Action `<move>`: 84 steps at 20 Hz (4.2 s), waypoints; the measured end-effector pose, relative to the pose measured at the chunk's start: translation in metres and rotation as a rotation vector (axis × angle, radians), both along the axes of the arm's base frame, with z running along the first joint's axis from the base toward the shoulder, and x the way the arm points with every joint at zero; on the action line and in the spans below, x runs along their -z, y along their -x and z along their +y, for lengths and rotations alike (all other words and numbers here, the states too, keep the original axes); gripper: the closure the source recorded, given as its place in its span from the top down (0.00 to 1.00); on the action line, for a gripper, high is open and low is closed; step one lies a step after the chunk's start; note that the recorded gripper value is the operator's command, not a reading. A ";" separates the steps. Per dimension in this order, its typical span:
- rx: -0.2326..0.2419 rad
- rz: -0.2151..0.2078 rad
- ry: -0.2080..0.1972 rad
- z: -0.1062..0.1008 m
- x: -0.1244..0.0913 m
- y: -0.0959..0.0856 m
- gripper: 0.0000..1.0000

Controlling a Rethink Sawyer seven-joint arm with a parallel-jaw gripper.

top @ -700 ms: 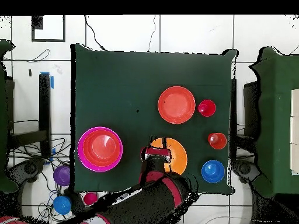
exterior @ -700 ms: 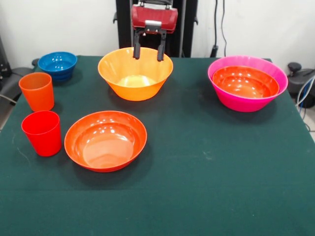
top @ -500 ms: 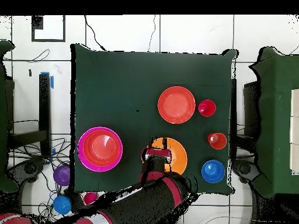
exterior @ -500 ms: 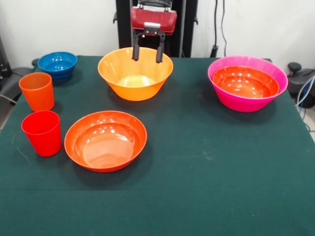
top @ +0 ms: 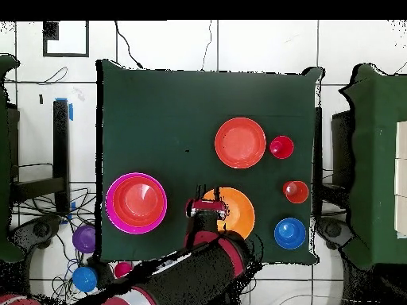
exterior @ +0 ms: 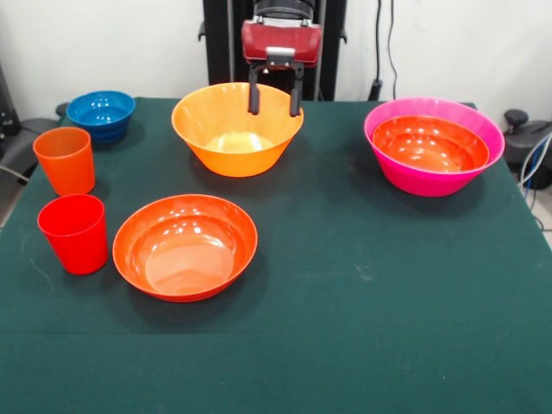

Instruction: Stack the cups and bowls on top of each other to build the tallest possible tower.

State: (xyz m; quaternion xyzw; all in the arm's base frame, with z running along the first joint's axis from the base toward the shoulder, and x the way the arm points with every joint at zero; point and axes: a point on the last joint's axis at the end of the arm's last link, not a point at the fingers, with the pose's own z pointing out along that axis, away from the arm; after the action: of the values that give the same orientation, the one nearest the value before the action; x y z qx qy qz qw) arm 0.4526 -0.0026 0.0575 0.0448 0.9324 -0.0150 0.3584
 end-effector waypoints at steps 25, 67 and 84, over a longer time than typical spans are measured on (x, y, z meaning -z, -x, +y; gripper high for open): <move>0.070 -0.037 -0.063 0.016 0.033 -0.009 1.00; 0.356 0.170 -0.320 0.001 0.099 0.000 1.00; 0.419 0.241 -0.319 0.010 0.076 0.024 1.00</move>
State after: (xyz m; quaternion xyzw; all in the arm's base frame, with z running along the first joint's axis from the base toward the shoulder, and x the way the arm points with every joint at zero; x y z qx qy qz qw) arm 0.4287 0.0076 -0.0186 0.2901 0.9293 0.0530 0.2224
